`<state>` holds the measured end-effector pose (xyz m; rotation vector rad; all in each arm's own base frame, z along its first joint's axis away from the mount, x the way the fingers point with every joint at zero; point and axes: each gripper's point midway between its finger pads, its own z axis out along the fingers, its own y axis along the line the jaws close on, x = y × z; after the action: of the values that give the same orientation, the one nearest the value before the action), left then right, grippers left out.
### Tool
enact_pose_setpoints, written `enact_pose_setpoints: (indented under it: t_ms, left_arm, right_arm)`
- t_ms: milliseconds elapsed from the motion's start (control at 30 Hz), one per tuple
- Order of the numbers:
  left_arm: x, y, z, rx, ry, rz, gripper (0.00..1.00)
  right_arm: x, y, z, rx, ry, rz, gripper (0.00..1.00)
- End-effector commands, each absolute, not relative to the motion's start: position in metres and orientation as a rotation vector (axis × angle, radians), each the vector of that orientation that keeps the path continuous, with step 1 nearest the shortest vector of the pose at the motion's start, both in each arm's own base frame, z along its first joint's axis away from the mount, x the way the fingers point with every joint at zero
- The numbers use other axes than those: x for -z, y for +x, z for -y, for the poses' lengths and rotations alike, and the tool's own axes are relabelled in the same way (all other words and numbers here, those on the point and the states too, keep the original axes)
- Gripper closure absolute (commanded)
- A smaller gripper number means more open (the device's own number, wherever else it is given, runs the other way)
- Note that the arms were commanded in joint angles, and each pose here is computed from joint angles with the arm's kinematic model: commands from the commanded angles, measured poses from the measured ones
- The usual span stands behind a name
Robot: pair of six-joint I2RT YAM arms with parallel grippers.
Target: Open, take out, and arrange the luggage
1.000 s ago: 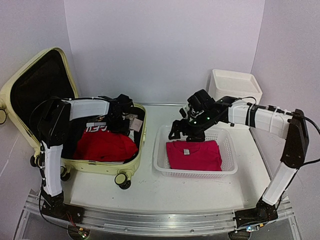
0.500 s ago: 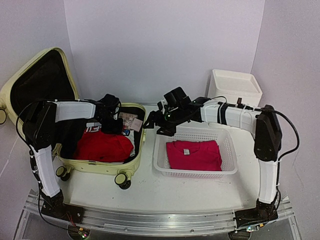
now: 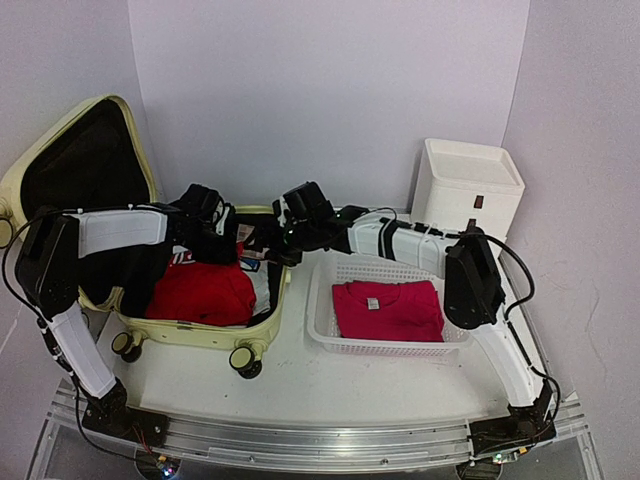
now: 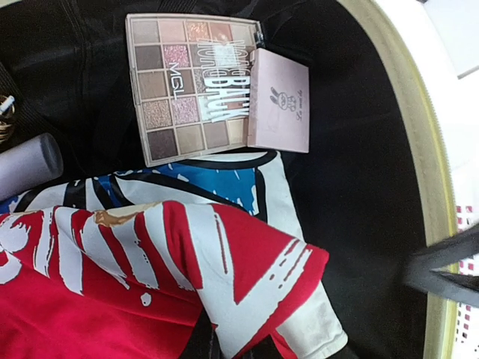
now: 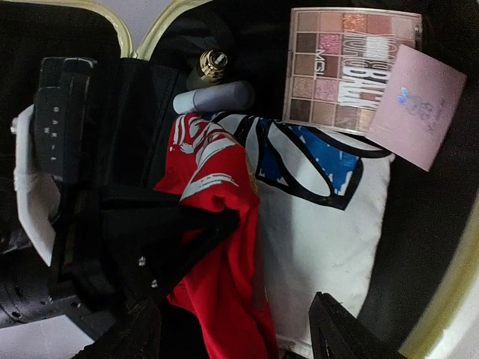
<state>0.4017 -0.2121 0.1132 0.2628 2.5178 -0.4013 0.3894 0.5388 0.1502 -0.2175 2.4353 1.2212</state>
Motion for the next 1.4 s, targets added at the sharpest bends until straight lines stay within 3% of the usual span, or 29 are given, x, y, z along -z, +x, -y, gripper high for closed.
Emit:
enact_pose_setpoints:
  t_ms: [0,133,333,500,733,933,1067,1267,1367]
  left_arm:
    - [-0.151,0.407,0.215,0.466,0.295,-2.38,1.0]
    - [-0.154,0.407,0.213,0.475,0.291,-2.371,1.0]
    - [-0.16,0.409,0.213,0.49,0.289,-2.358,1.0]
    - [-0.163,0.408,0.212,0.502,0.282,-2.354,1.0]
    - [-0.173,0.403,0.211,0.513,0.285,-2.334,1.0]
    - [-0.183,0.396,0.211,0.538,0.297,-2.314,1.0]
    - [-0.183,0.394,0.213,0.553,0.304,-2.316,1.0]
    - [-0.181,0.393,0.213,0.557,0.306,-2.32,1.0]
    - [-0.181,0.393,0.213,0.558,0.304,-2.322,1.0]
  right_arm:
    - [-0.167,0.394,-0.567,-1.302,-0.268,-2.324,0.33]
    - [-0.158,0.375,-0.582,-1.315,-0.417,-2.286,0.34]
    - [-0.131,0.347,-0.586,-1.19,-0.626,-2.268,0.16]
    - [-0.114,0.346,-0.583,-1.004,-0.661,-2.315,0.18]
    - [-0.098,0.34,-0.595,-0.953,-0.659,-2.341,0.27]
    - [-0.093,0.355,-0.596,-0.867,-0.559,-2.333,0.25]
    - [-0.1,0.358,-0.613,-0.96,-0.54,-2.283,0.25]
    - [-0.111,0.36,-0.636,-1.125,-0.525,-2.178,0.4]
    - [-0.116,0.363,-0.641,-1.156,-0.505,-2.153,0.59]
